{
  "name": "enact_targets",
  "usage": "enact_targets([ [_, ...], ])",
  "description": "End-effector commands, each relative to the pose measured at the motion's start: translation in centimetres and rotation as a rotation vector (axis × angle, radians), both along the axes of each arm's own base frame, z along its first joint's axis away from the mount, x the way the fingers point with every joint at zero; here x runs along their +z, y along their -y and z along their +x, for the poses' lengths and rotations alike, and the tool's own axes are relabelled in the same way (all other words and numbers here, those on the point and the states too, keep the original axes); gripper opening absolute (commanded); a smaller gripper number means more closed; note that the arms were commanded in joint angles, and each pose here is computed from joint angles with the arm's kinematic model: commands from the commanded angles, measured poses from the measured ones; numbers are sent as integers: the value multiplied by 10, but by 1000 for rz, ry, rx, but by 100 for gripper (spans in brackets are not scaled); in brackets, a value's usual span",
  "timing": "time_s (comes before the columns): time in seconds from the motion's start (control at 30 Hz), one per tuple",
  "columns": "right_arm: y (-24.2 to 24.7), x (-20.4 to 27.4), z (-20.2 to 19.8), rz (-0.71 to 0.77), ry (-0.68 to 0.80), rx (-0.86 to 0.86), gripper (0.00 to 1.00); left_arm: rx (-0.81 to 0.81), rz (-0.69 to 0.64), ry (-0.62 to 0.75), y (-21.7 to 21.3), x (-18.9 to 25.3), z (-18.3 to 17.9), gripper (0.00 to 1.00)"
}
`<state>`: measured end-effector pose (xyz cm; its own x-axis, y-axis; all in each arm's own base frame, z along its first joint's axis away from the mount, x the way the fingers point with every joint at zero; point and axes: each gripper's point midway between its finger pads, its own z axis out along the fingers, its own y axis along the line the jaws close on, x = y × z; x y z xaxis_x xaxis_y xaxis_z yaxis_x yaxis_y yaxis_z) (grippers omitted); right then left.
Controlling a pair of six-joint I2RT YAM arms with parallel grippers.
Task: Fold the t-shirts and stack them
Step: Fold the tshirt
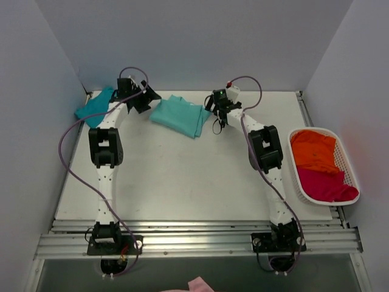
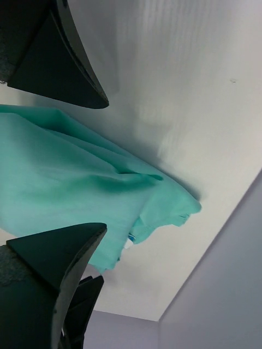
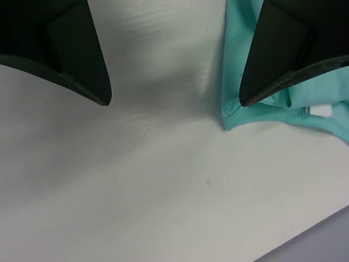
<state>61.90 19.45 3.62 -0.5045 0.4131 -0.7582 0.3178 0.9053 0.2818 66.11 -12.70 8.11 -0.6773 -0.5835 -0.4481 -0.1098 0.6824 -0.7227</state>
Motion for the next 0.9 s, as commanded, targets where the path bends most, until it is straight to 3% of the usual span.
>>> enact_targets([
  [0.0, -31, 131, -1, 59, 277, 54, 100, -67, 12, 261, 10, 113, -7, 94],
  [0.2, -34, 134, -28, 70, 277, 65, 100, -79, 52, 327, 8, 154, -24, 94],
  [0.3, -35, 112, -40, 69, 245, 72, 100, -62, 85, 268, 4, 147, -36, 94],
  [0.37, -35, 98, -45, 62, 215, 72, 100, -8, 113, 169, -5, 115, -47, 94],
  [0.43, -37, 87, -47, 62, 198, 73, 100, 57, 120, 166, -14, 115, -58, 94],
  [0.47, -35, 80, -51, 61, 191, 70, 100, 116, 112, 64, -20, 71, -75, 94],
  [0.53, -33, 83, -54, 64, 202, 64, 100, 154, 70, 116, -20, 76, -83, 94],
  [0.67, -19, 96, -67, 58, 218, 35, 100, 199, -12, 17, -4, 19, -116, 94],
  [0.87, -10, 140, -86, 103, 288, 24, 100, 242, -47, -54, 16, -15, -113, 94],
])
